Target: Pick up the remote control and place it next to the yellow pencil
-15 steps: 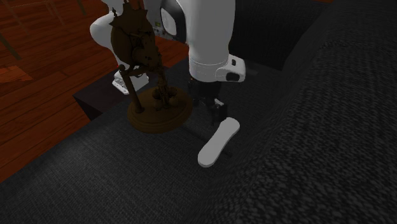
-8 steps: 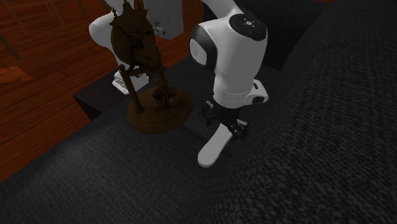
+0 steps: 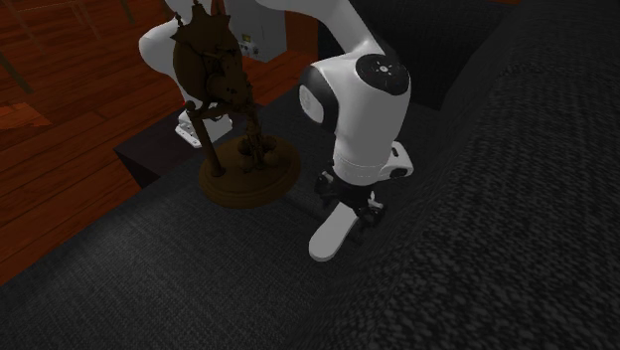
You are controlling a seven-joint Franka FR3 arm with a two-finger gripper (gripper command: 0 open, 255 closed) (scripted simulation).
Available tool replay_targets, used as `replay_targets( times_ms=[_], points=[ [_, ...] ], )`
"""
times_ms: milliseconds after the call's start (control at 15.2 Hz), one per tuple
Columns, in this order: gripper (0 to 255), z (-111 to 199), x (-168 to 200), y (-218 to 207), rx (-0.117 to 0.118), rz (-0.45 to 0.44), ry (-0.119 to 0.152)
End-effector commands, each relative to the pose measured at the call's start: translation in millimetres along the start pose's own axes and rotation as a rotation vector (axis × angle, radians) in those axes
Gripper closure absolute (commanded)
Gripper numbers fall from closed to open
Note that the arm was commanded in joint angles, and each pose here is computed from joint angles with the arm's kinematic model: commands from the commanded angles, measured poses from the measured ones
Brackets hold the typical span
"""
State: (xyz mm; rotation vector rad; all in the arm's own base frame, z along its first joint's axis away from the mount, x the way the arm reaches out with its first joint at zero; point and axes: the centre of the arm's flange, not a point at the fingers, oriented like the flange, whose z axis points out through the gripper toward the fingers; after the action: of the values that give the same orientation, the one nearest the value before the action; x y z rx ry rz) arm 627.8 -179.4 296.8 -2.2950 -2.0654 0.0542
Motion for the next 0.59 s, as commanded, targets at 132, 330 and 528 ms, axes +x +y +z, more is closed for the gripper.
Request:
replay_targets(
  times_ms=[132,330,528],
  points=[
    [0,2.0,-0.3,-0.5,0.0,0.0,0.0],
    [0,1.9,-0.3,-0.5,0.0,0.0,0.0],
    [255,1.9,-0.3,-0.5,0.0,0.0,0.0]
  ],
)
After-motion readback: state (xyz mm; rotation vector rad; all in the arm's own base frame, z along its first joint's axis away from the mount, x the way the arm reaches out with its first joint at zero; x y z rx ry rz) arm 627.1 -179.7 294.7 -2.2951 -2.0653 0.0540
